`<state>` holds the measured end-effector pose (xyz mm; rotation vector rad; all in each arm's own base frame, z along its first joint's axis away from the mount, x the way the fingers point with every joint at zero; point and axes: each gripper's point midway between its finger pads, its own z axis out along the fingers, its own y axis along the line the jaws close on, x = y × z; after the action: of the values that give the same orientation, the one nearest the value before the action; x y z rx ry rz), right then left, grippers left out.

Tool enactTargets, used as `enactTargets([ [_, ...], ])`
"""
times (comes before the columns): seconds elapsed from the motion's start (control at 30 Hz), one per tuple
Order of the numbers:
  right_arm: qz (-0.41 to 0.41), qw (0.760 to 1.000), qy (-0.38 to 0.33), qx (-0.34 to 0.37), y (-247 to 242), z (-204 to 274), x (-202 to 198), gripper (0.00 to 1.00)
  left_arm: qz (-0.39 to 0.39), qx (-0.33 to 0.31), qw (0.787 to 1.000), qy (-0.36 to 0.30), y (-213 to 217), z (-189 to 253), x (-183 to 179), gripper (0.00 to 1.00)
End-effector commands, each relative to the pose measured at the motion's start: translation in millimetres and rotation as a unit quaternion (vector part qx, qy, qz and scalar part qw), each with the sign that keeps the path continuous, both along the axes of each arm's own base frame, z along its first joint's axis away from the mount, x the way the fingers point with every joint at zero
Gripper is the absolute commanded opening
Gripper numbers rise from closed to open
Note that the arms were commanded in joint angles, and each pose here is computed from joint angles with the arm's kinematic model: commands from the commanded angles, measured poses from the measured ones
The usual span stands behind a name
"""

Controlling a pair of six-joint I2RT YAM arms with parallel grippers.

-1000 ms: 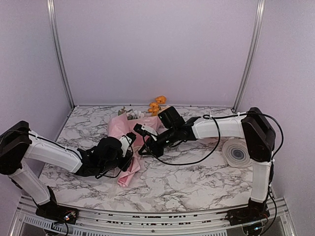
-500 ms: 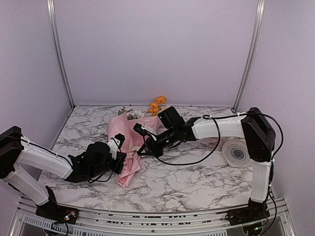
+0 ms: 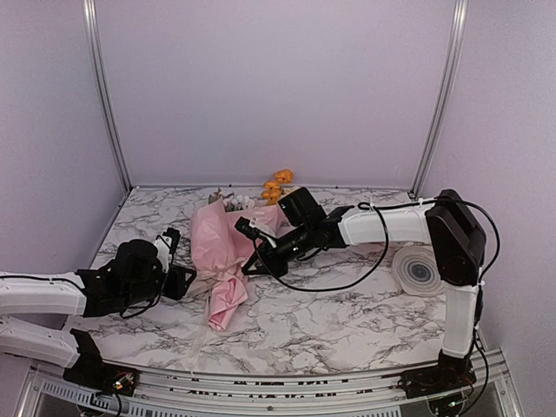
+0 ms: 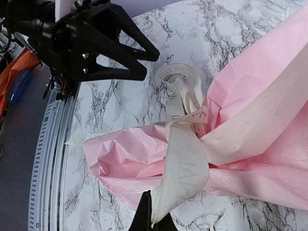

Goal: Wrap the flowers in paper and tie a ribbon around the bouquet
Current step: Tie the half-tied ribbon around the folded bouquet.

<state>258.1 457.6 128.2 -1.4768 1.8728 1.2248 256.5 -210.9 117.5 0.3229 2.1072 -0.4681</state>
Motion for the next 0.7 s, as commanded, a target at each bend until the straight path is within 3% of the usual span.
enactTargets([
  [0.0,0.012,1.0,-0.002,0.012,8.3,7.7,4.5,0.0,0.001,0.051,0.986,0.161,20.6,-72.4,-41.1,0.36],
  [0.13,0.02,1.0,-0.003,0.01,7.6,6.8,3.1,0.0,-0.015,0.086,0.986,0.145,19.4,-78.6,-34.5,0.43],
  [0.27,0.02,1.0,0.004,0.007,4.9,2.3,3.7,0.0,-0.039,0.128,0.986,0.096,14.2,-77.7,-18.7,0.44],
  [0.5,0.018,1.0,0.009,0.008,-0.5,2.5,5.3,0.0,-0.055,0.188,0.978,0.077,-2.1,-93.5,4.5,0.47],
  [0.67,0.02,1.0,0.013,0.01,-1.1,2.4,5.1,0.0,-0.069,0.196,0.977,0.055,-10.0,-88.6,9.8,0.51],
])
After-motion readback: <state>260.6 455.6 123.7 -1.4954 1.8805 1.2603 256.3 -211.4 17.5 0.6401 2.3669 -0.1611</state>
